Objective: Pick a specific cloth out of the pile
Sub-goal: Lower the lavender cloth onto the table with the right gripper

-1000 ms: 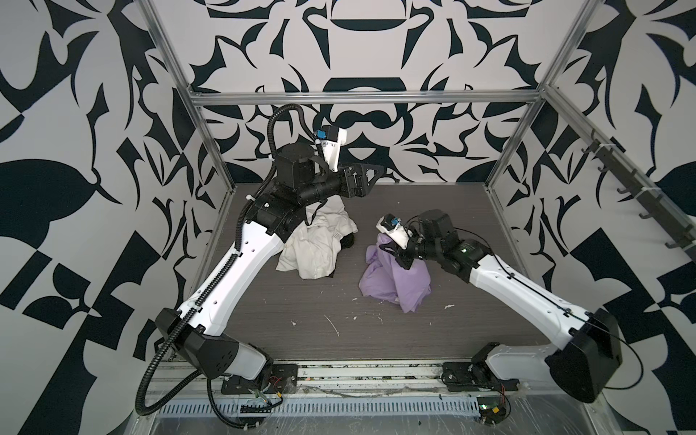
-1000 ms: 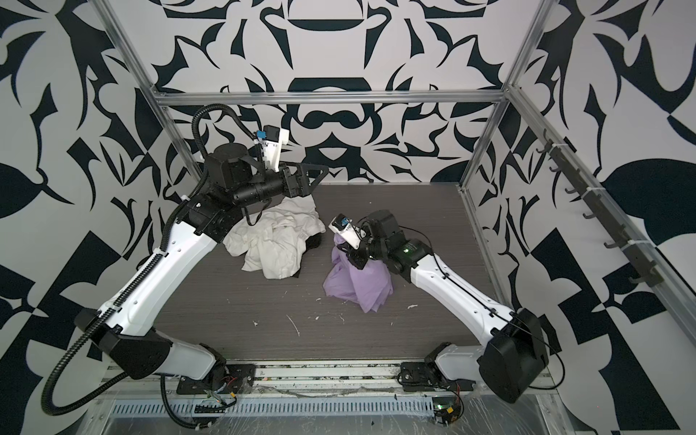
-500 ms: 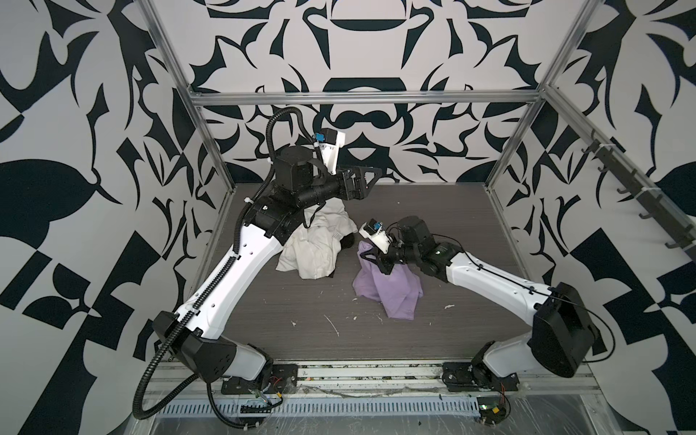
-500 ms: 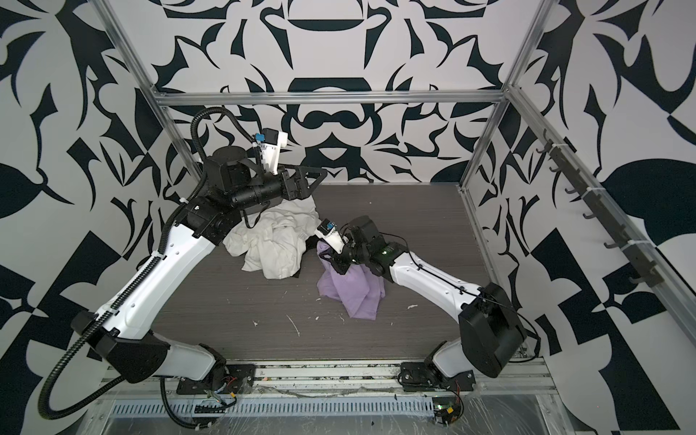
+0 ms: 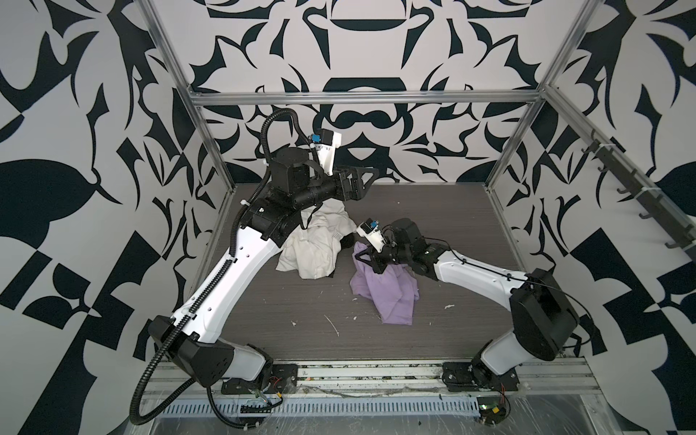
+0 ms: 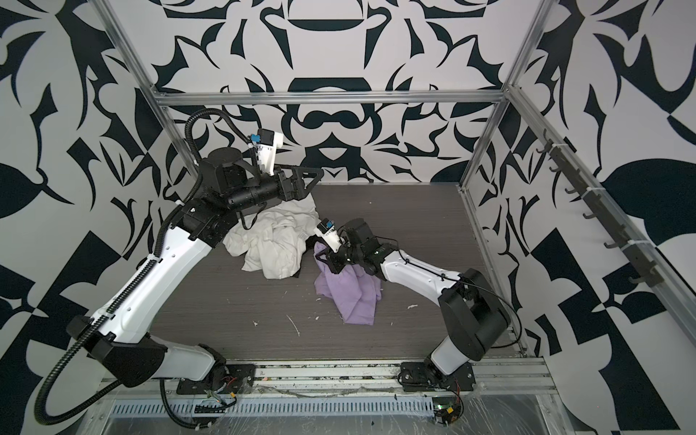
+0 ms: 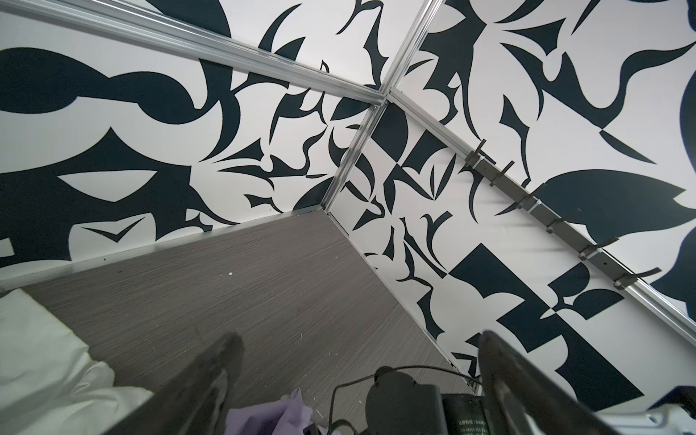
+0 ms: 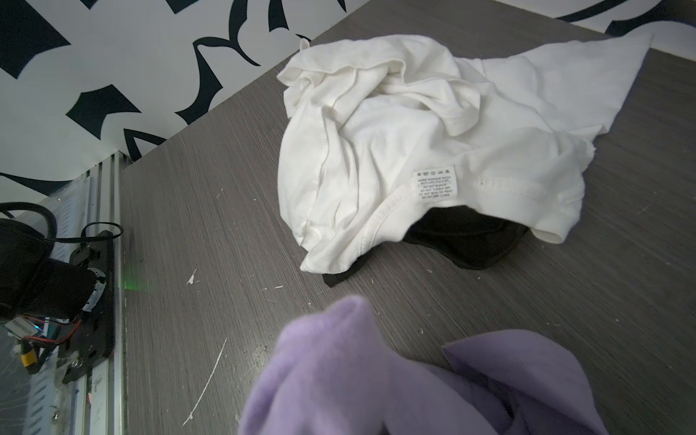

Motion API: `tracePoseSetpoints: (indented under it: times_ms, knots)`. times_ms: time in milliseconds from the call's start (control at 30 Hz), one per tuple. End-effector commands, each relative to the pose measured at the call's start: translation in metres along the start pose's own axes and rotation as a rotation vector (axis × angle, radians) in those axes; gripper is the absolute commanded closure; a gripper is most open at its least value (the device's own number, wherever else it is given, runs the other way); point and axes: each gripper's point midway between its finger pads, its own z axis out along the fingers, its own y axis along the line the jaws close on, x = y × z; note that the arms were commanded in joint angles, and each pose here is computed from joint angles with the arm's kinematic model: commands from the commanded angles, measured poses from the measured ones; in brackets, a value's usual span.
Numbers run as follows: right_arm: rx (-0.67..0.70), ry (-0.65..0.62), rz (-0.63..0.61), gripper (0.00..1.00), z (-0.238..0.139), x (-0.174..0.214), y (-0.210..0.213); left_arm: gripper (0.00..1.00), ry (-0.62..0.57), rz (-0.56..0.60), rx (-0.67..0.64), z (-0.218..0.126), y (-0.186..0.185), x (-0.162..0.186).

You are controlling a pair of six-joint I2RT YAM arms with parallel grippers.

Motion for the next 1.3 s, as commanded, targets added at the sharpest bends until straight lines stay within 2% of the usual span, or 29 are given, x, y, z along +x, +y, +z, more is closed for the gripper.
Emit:
tracePoseSetpoints:
  times_ms: [0, 400, 700, 867, 1000, 1133, 1267]
  knots:
    - [0.044, -0.039, 0.019, 1.0, -0.005, -0.007, -0.015, 0.0, -0.034, 0.028, 0.003, -0.011, -0.004, -0.008]
    - [0.177, 0.044, 0.086, 0.99, -0.021, 0.024, -0.067, 0.0, -0.028, 0.021, -0.007, -0.012, 0.0, -0.004]
    - [0.186, 0.087, 0.132, 0.78, -0.009, 0.043, -0.079, 0.0, -0.023, 0.007, -0.006, -0.01, 0.001, -0.002]
    - [0.173, 0.106, 0.214, 0.68, 0.006, 0.056, -0.085, 0.0, -0.016, -0.001, -0.009, -0.008, 0.003, 0.001]
    - [0.188, 0.126, 0.252, 0.53, 0.013, 0.066, -0.092, 0.0, -0.012, -0.005, -0.011, -0.006, 0.005, 0.003]
    - [0.213, 0.121, 0.231, 0.46, 0.008, 0.059, -0.095, 0.0, -0.01, -0.006, -0.015, -0.005, 0.006, 0.003]
    - [0.254, 0.089, 0.189, 0.33, -0.009, 0.036, -0.096, 0.0, -0.005, -0.006, -0.015, -0.004, 0.007, 0.005]
